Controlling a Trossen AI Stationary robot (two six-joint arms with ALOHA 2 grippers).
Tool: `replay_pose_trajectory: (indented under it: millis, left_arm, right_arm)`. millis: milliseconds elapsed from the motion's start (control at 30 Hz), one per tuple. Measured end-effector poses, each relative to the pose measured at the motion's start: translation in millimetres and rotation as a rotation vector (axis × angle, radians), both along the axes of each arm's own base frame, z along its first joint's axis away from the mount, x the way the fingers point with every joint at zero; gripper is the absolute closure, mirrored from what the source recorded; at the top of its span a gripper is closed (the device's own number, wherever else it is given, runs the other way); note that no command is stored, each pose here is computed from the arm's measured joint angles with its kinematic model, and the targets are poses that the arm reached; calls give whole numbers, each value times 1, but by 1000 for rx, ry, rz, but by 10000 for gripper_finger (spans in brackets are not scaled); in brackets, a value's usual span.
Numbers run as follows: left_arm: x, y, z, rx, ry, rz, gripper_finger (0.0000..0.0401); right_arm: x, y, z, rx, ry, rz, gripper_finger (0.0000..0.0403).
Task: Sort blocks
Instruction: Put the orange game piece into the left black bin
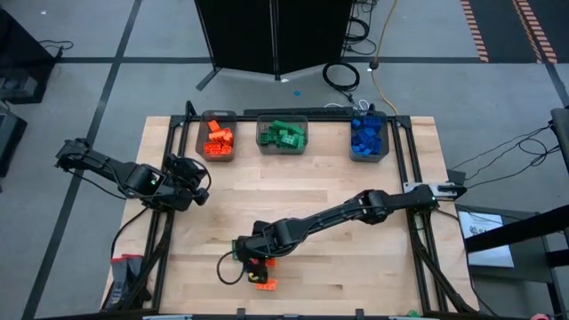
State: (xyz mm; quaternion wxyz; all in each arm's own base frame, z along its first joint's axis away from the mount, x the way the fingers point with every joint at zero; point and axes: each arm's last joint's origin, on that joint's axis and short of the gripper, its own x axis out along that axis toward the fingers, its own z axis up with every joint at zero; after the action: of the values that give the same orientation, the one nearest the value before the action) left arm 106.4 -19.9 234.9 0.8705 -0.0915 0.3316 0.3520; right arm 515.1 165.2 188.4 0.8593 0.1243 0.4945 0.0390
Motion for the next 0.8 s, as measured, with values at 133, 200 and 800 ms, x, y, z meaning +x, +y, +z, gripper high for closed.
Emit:
replay_pose_trajectory:
  millis: [133,200,800]
  left_arm:
    - [1,0,-1,2,6,0,378]
    - [1,0,-1,4,10,0,378]
    - [2,-1,-1,0,9,5,378]
  right_arm:
    - [0,1,-11,2,40,-16,93]
    - [0,1,-12,5,43,-23,94]
    - [-2,-1,-30,-33,122,-15,216]
